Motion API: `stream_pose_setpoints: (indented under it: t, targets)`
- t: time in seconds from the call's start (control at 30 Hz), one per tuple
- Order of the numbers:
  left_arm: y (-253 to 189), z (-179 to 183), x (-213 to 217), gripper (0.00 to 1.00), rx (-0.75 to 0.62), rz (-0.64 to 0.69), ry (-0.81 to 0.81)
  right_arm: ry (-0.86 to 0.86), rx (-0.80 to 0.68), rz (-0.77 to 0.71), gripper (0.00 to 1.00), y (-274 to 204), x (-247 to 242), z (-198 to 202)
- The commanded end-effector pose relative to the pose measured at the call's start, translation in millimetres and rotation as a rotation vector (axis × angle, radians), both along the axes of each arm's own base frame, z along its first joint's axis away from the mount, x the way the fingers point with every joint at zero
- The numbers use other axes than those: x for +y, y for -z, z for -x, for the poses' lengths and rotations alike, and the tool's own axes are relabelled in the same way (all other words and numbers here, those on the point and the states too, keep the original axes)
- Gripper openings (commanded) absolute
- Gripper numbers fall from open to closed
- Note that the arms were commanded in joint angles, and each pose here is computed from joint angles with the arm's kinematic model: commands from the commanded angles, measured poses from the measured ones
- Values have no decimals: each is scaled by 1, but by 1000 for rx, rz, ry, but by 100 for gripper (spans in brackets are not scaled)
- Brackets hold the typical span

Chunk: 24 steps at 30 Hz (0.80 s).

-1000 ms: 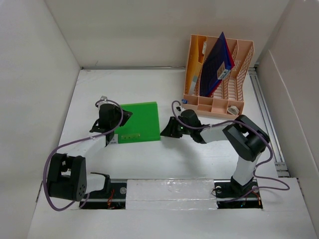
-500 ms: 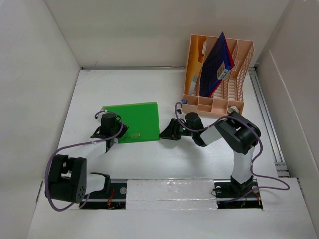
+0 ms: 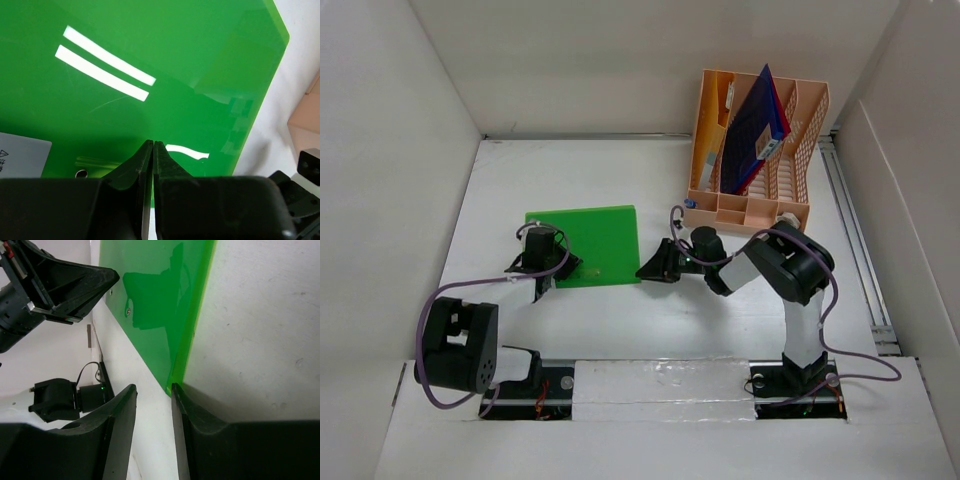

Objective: Organize the desk

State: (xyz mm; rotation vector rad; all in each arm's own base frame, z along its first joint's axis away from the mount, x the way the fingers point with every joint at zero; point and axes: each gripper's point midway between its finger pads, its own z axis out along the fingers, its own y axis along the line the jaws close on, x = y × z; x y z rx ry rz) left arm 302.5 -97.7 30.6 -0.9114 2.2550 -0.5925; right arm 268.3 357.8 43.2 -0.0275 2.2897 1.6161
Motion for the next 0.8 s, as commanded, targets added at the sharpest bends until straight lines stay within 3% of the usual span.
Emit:
stream_pose_setpoints:
  t: [0.0, 0.33, 0.43, 0.5, 0.53, 0.57, 0.77]
  targets:
    - [-12, -10, -7, 1, -29, 15, 29, -24, -45, -63, 40, -13, 10, -7]
    - [-13, -10, -9, 0, -34, 25, 38, -16, 15, -92, 36, -3, 20, -17]
    - [-12, -10, -9, 0, -34, 24, 37, -21, 37, -122, 26, -1, 24, -18]
    - [-12, -9, -8, 0, -35, 27, 32, -25, 34, -152, 10, -4, 24, -17]
    - [-13, -10, -9, 0, -38, 28, 32, -24, 39, -151, 10, -3, 24, -17]
    - [-13, -10, -9, 0, -36, 29, 36, -27, 31, -156, 1, -5, 24, -16]
    - [-41, -20, -37, 3, -144, 160, 136, -33, -92, -132, 0, -42, 19, -15]
